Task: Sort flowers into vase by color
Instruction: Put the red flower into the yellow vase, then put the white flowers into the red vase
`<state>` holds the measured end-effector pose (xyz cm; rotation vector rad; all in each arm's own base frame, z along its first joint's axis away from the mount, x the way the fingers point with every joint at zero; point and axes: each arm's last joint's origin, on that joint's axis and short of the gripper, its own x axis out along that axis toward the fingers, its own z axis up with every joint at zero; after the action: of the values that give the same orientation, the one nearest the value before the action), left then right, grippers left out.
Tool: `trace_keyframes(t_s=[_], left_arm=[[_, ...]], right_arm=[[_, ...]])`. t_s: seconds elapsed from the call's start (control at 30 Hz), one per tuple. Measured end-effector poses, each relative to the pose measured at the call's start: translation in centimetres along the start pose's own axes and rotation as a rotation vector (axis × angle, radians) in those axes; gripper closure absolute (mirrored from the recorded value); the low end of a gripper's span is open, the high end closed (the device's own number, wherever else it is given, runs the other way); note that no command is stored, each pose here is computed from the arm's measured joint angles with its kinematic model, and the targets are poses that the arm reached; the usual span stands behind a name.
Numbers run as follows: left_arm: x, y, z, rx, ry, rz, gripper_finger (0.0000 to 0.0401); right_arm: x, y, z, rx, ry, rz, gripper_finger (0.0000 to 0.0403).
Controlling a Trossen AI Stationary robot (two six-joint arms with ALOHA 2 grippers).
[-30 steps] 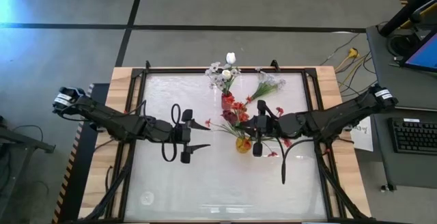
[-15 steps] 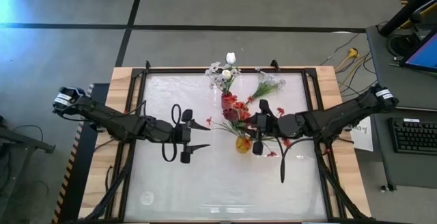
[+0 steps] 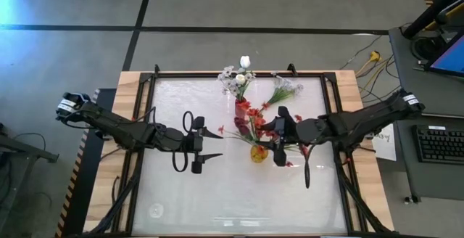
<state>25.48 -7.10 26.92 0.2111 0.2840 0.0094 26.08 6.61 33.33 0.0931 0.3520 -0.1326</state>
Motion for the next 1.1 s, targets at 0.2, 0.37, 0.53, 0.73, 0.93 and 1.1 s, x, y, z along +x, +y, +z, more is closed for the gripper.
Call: trace_keyframes(t_s=[0.2,0.37,0.53,0.73,0.93,1.1], left_arm=[[0.0,0.0,0.0,0.000,0.000,0.000,0.0155],[0.0,0.0,0.0,0.002,-0.001,0.000,0.0155],[-0.9,0.5,1.3,-0.008,-0.049,0.004,0.0155],[-3.2,1.4,2.5,0.042,-0.088,0.012,0.0155],[-5.1,3.2,3.4,0.114,-0.150,0.070,0.0155],[-5.7,5.7,3.1,0.107,-0.124,0.173,0.0155]], right_arm=[[-1.9,0.6,1.9,0.027,0.084,0.006,0.0166],[-3.5,0.8,4.1,0.030,0.085,0.022,0.0165],[-5.6,0.0,7.1,0.060,0.048,-0.035,0.0168],[-7.9,-3.1,9.9,0.068,0.020,-0.305,0.0179],[-8.2,-8.7,10.4,0.140,0.082,-0.549,0.0193],[-8.5,-14.5,10.2,0.265,0.140,-0.631,0.0204]])
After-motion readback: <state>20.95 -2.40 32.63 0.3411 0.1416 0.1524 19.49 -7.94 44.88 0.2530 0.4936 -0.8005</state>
